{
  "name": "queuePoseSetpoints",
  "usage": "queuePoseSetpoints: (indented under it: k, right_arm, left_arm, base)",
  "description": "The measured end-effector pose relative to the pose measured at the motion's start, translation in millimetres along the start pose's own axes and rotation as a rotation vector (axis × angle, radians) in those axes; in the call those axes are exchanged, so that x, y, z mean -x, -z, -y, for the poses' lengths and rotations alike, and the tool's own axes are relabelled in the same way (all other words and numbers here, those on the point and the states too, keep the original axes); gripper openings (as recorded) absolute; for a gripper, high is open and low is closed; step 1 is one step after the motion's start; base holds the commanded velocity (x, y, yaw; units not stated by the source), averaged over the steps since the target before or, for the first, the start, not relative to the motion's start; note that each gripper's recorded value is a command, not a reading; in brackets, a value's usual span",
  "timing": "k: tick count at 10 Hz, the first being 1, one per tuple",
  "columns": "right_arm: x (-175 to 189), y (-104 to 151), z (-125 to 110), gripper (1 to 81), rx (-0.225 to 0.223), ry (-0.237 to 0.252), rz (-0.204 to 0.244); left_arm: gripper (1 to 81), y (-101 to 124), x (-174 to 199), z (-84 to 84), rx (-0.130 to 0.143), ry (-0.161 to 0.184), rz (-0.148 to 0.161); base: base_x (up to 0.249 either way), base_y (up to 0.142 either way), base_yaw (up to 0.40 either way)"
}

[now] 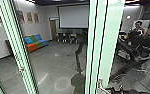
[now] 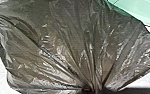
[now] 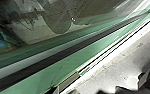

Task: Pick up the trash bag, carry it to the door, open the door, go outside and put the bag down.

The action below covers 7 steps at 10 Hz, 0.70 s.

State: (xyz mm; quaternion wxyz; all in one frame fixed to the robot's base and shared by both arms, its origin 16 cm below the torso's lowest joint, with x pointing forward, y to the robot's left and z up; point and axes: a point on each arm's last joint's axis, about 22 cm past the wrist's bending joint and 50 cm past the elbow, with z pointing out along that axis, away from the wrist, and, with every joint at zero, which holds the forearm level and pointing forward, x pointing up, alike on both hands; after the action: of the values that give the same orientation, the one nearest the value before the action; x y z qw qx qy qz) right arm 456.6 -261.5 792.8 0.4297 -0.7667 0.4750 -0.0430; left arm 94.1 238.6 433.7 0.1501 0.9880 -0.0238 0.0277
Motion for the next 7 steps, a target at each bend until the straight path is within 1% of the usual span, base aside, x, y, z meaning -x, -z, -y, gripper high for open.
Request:
queuePoseSetpoints:
  k: [2, 4, 5, 7]
  right_arm:
    - [-1.1, -0.9, -1.5, 81.1, -0.008, 0.004, -0.007]
    - [-3.3, -2.1, -6.2, 81.1, -0.023, -0.004, -0.02]
    - [-4.7, -3.1, -7.0, 81.1, -0.035, 0.01, -0.031]
    - [-3.1, -10.4, -10.1, 81.1, -0.068, 0.068, -0.051]
  left_arm:
    - [1.0, -2.1, 0.2, -4.5, 0.002, -0.001, 0.001]
    - [1.0, -0.9, 0.3, 1.9, -0.01, 0.001, 0.001]
    - [1.0, -0.1, 0.1, 4.5, -0.014, 0.001, 0.001]
    - [1.0, -0.2, 0.4, 4.2, -0.013, 0.001, 0.002]
  base:
    - [0.0, 0.0, 0.0]
    - [0.0, 0.0, 0.0]
    - [0.0, 0.0, 0.0]
    - [0.0, 0.0, 0.0]
